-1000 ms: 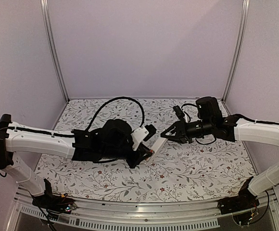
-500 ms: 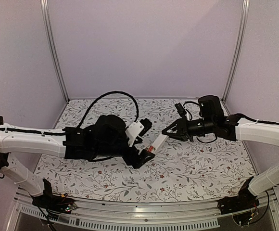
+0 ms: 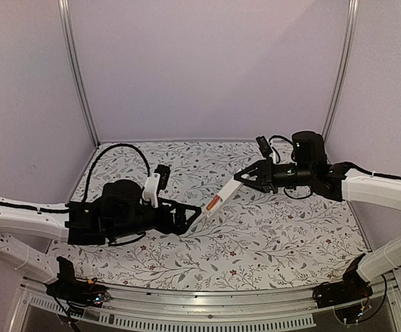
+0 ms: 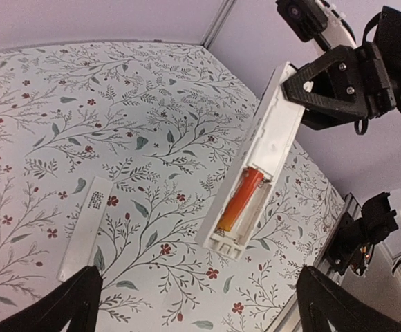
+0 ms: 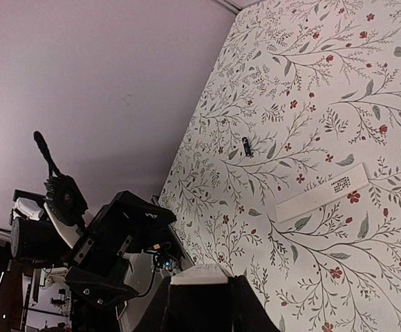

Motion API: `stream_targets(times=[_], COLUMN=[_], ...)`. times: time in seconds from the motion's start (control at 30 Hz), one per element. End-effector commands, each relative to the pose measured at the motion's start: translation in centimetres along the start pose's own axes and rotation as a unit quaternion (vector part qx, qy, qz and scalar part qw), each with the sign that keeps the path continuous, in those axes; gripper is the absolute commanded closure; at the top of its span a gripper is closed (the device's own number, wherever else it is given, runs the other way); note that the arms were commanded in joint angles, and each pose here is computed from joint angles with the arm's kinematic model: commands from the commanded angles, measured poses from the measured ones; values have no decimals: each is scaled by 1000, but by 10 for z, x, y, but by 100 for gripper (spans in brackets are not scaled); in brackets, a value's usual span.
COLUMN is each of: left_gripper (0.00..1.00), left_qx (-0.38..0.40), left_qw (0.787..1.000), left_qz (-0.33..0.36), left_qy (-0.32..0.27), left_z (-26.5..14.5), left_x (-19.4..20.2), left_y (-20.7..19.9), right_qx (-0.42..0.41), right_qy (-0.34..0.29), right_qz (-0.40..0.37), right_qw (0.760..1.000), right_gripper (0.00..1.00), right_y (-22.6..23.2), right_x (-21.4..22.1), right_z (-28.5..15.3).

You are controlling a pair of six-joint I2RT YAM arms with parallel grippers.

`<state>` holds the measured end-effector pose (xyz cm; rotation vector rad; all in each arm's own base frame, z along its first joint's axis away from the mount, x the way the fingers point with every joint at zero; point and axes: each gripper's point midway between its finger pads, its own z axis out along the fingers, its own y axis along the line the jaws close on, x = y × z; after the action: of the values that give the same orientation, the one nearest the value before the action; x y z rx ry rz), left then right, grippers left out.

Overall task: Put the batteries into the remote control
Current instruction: Load the battery into the battery compartment.

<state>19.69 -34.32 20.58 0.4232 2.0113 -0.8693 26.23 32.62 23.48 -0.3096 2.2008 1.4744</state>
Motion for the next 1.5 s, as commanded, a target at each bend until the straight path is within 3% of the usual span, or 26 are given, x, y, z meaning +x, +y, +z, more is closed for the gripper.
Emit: stream_targets(times=[0.0,0.3,0.43,0.9,1.47], left_gripper=[0,1,0,2,11], left_qx=[21,78,92,93,85], left_qw=[986,962,956,942,936], left_qz=[-138,-254,-276,-314,-332], left_qy=[-86,-66,-49,-68,-79], left_z=[-12,5,20,41,52], left_x=[-25,-10,-5,-15,-17], left_y=[7,-4,-12,-16,-10], right_qx=[-18,-33,-36,-37,-23], right_qy=[-36,-48,-47,-35,-14], right_qz=[-12,2,4,8,21], right_qw=[999,998,998,999,999], right_gripper=[100,100,100,100,100], right_y=[12,16,17,15,7], right_x=[-16,-23,-23,-16,0], right_z=[-6,-3,-2,2,15])
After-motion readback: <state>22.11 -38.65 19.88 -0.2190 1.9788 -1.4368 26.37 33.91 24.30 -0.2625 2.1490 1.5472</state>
